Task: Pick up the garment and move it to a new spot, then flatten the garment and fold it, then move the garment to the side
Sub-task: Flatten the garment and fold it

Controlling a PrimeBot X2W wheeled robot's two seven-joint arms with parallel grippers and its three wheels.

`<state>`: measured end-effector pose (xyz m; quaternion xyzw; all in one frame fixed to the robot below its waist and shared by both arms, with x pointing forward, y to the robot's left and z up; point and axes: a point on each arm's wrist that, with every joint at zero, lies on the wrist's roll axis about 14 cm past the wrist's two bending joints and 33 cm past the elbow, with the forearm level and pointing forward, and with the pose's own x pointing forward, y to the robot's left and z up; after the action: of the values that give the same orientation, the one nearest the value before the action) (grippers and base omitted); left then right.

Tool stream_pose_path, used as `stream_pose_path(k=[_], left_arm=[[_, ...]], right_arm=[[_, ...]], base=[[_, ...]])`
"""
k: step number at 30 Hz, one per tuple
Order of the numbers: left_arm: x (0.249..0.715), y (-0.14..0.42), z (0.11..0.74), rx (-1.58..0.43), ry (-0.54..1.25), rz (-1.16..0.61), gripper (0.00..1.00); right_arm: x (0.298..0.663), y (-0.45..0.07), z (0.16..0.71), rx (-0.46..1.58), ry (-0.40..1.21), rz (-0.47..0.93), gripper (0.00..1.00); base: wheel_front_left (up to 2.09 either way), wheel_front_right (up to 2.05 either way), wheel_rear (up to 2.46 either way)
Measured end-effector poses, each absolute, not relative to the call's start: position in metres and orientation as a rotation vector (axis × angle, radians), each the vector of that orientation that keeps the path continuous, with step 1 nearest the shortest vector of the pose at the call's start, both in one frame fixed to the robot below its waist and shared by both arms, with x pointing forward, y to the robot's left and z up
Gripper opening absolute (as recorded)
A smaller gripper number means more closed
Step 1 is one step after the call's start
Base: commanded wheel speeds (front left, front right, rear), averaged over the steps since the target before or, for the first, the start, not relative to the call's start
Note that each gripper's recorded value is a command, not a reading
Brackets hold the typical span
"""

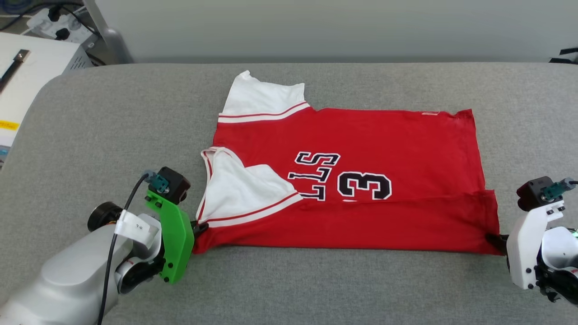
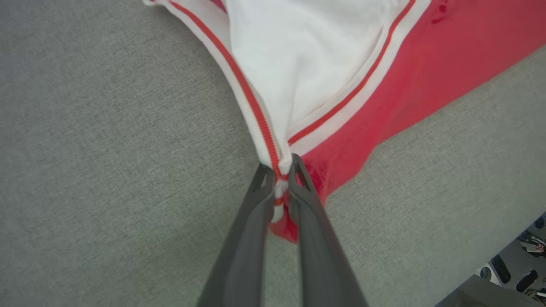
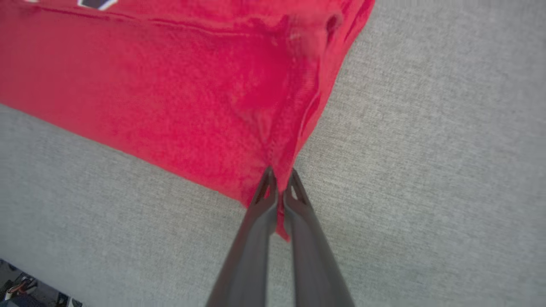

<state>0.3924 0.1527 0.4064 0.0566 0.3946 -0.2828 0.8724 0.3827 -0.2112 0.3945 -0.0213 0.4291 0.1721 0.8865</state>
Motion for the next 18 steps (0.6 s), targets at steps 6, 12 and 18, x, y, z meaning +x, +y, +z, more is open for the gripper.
stream_pose_path(k=[6,12,18], left_arm=[[0.374,0.155,0.415,0.115,0.808,-0.596,0.0],[0.348,0.154,0.417,0.112,0.808,-0.602,0.0],[0.324,0.152,0.411,0.084,0.844,-0.603,0.0]], right_arm=[[0.371,-0.218,0.414,-0.05,0.836,0.363,0.0],[0.352,-0.222,0.424,-0.043,0.811,0.371,0.0],[0.334,-0.226,0.421,-0.017,0.832,0.363,0.0]], base=[[0.0,0.0,0.0],[0.0,0.0,0.0],[0.0,0.0,0.0]])
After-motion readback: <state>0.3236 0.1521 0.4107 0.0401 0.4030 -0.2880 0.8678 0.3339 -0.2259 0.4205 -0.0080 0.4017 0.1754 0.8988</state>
